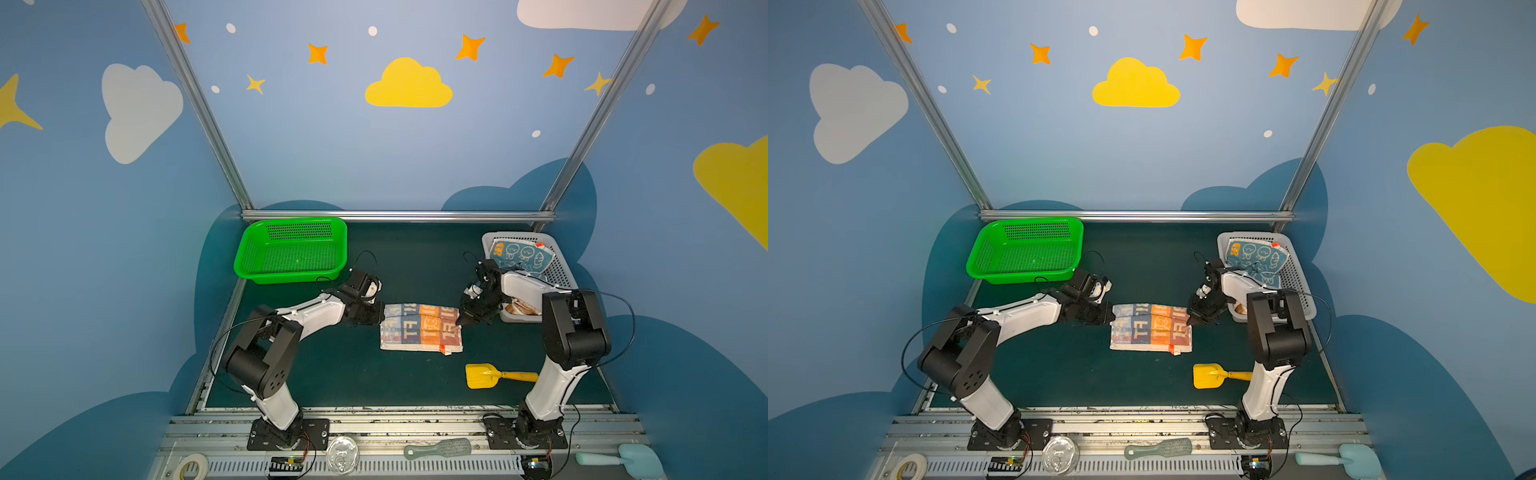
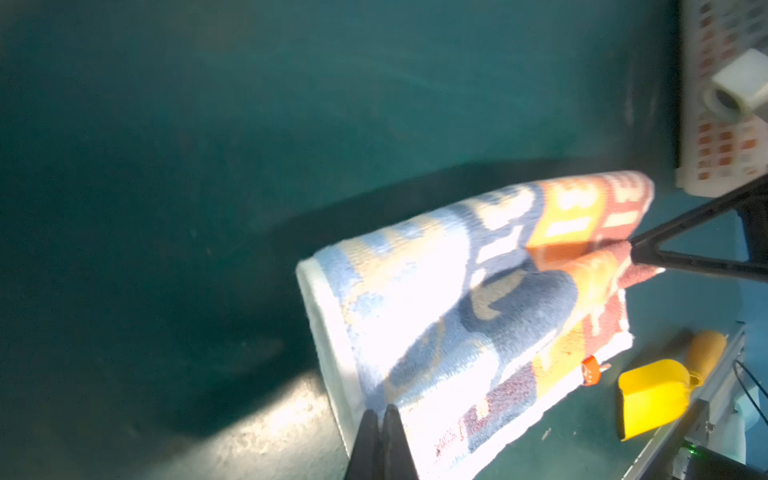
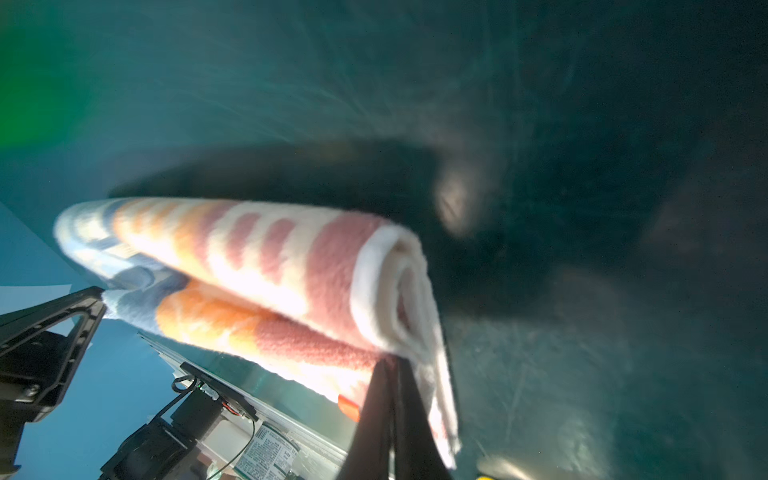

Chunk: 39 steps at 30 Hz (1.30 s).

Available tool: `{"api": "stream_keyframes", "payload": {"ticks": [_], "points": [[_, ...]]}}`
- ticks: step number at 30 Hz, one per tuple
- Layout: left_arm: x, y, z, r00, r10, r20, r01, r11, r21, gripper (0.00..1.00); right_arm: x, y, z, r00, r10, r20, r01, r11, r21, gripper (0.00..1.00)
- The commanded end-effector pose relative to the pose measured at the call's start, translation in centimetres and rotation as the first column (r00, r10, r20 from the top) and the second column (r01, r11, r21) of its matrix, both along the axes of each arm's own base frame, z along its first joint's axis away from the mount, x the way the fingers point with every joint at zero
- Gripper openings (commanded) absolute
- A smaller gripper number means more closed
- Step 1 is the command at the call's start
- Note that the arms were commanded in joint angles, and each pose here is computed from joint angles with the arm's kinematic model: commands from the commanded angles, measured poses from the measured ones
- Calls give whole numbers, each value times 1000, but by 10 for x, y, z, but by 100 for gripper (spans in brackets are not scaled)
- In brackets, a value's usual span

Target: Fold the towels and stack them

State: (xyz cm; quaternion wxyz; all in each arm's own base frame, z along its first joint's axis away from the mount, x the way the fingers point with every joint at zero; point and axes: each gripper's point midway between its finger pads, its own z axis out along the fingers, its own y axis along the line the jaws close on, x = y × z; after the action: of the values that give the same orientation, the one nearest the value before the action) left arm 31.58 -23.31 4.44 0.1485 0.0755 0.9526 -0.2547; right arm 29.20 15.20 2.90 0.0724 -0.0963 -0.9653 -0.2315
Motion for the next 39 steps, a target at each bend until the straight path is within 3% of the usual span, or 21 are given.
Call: {"api": "stream_keyframes", "payload": {"ticks": [1, 8, 16, 26, 39], "points": [[3, 3, -11, 999, 43, -23, -42, 999, 22, 3, 0, 6, -5, 1000, -16, 8, 16, 1000, 4, 0], [37, 19, -26, 995, 91, -39, -85, 987, 134, 3, 18, 20, -15, 1000, -19, -10, 19, 1000, -2, 0], [71, 29, 16, 992, 115, 45, -121, 982, 145, 3, 49, 22, 23, 998, 1, 64, 0, 1000, -13, 0], [57, 38, 43, 988, 131, 85, -141, 982, 124, 3, 34, 13, 45, 994, 14, 105, -11, 1000, -27, 0], [30, 41, 6, 990, 139, 11, -139, 984, 112, 3, 7, 12, 14, 998, 26, 49, -24, 999, -27, 0]]}}
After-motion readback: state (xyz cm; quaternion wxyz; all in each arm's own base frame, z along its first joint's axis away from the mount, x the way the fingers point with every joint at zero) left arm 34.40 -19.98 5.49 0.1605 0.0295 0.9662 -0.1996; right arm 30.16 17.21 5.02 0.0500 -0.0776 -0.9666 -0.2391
